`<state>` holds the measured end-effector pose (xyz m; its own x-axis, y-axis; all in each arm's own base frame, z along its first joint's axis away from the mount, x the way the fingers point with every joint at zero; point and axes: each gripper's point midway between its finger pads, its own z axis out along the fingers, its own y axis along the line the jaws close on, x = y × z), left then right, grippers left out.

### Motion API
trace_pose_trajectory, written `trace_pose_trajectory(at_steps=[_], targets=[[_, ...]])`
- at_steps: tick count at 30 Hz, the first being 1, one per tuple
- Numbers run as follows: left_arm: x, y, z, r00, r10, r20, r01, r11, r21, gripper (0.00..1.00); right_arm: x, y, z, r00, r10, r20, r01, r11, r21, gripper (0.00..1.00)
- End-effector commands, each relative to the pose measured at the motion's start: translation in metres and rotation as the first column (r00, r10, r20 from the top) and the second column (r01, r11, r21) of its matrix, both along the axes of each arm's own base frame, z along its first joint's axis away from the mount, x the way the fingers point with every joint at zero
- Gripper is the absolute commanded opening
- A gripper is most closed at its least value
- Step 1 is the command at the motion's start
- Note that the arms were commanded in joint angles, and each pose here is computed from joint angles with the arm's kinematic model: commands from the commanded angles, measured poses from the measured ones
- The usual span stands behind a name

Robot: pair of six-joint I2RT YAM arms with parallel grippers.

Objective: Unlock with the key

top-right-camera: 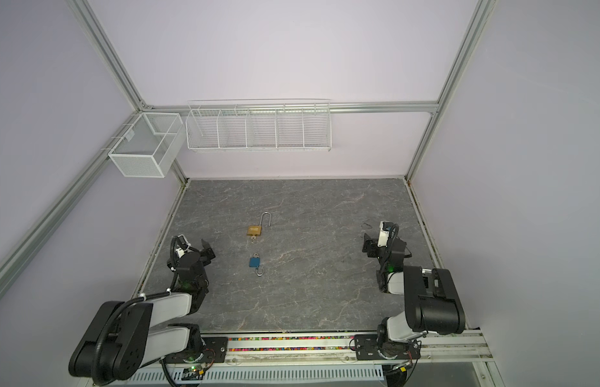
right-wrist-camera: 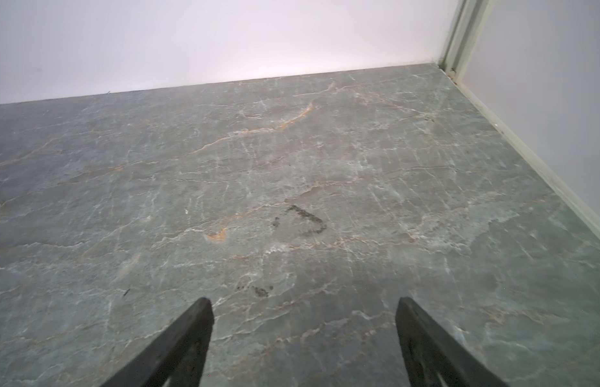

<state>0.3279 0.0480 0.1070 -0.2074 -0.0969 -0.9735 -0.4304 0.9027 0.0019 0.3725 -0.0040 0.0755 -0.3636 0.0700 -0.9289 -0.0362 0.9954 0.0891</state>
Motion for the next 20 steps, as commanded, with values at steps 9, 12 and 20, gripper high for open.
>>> trace_pose_trajectory(at_steps=[9,12,20], targets=[[0.060,-0.021,0.015,0.992,-0.122,0.033,0.120,0.992,0.042,0.99,0.022,0.004,0.017,1.000,-0.010,0.010,0.011,0.993,-0.118,0.88],[0.064,-0.019,0.013,0.994,-0.109,-0.008,0.109,0.994,0.032,0.99,0.022,0.004,0.016,1.000,-0.013,0.009,0.014,0.992,-0.122,0.88],[0.067,-0.021,0.014,0.992,-0.125,0.011,0.124,0.991,0.045,0.99,0.022,0.005,0.016,1.000,-0.013,0.006,0.013,0.992,-0.126,0.88]])
